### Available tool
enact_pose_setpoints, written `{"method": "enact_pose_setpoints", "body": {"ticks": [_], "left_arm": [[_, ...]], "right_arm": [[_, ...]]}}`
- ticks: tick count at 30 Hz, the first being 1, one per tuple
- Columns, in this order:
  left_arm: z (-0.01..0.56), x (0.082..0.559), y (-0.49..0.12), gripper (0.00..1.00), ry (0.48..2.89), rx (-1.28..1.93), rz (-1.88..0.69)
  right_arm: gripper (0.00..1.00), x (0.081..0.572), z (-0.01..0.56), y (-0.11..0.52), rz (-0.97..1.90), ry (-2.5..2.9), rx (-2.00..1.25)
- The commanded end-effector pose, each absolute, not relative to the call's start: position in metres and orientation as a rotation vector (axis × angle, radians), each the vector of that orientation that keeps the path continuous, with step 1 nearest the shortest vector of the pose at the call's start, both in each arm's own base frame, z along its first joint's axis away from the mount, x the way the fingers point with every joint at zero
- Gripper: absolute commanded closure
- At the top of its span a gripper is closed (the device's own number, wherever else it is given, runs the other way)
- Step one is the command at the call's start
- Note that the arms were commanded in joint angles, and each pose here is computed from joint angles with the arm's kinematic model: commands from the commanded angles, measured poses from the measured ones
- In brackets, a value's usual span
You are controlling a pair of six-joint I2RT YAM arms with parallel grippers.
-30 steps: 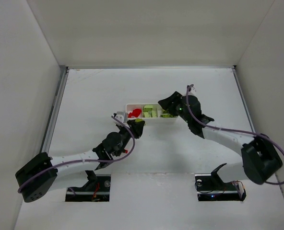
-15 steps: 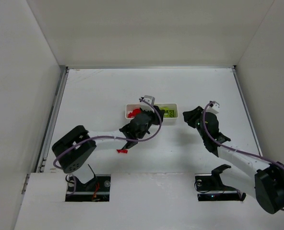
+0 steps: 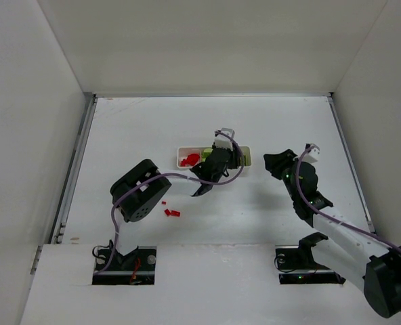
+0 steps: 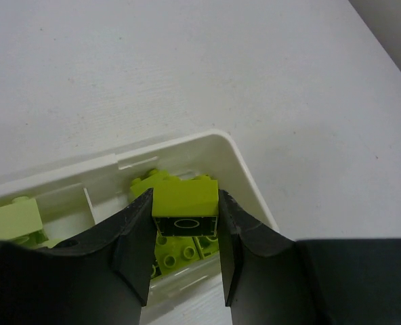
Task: Sort the legos into containers by color
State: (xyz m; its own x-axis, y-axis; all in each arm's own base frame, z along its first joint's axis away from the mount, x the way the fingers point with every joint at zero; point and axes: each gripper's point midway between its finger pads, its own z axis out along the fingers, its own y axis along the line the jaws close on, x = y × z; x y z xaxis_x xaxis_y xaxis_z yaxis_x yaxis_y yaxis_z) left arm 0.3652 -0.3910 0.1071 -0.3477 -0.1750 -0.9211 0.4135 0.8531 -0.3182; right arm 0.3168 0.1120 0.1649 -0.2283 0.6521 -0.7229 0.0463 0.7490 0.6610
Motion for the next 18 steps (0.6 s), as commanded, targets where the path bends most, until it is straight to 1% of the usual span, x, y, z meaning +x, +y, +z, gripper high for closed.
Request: {"method": "enact_pose_setpoints", "body": {"ticks": [1, 3, 7, 11, 12, 14, 18], "left_arm": [[0.138, 0.38, -0.399, 0.71, 1.767, 0.156, -0.642], [0.14, 0.38, -0.4, 0.63, 1.764, 0.155, -0.647], [0.155, 0.373, -0.397, 0.43, 1.743, 0.161, -0.657], [0.167, 0.361, -0.371, 0.33, 1.761, 0.14, -0.628], [0.171, 0.358, -0.361, 0.32, 1.758, 0.112, -0.625], [0.18, 0.351, -0.342, 0.32, 1.757, 0.07, -0.633], [0.199, 0.327, -0.298, 0.43, 1.761, 0.03, -0.59]], "right_arm": [[0.55, 0.32, 0.177, 0.114, 0.645, 1.682, 0.542], [0.54, 0.321, 0.175, 0.114, 0.644, 1.685, 0.546], [0.54, 0.322, 0.175, 0.116, 0.644, 1.695, 0.544], [0.54, 0.321, 0.177, 0.115, 0.647, 1.686, 0.542], [0.54, 0.321, 0.177, 0.115, 0.645, 1.689, 0.54], [0.55, 0.321, 0.178, 0.116, 0.649, 1.684, 0.538], [0.65, 0.316, 0.188, 0.131, 0.691, 1.683, 0.472]]}}
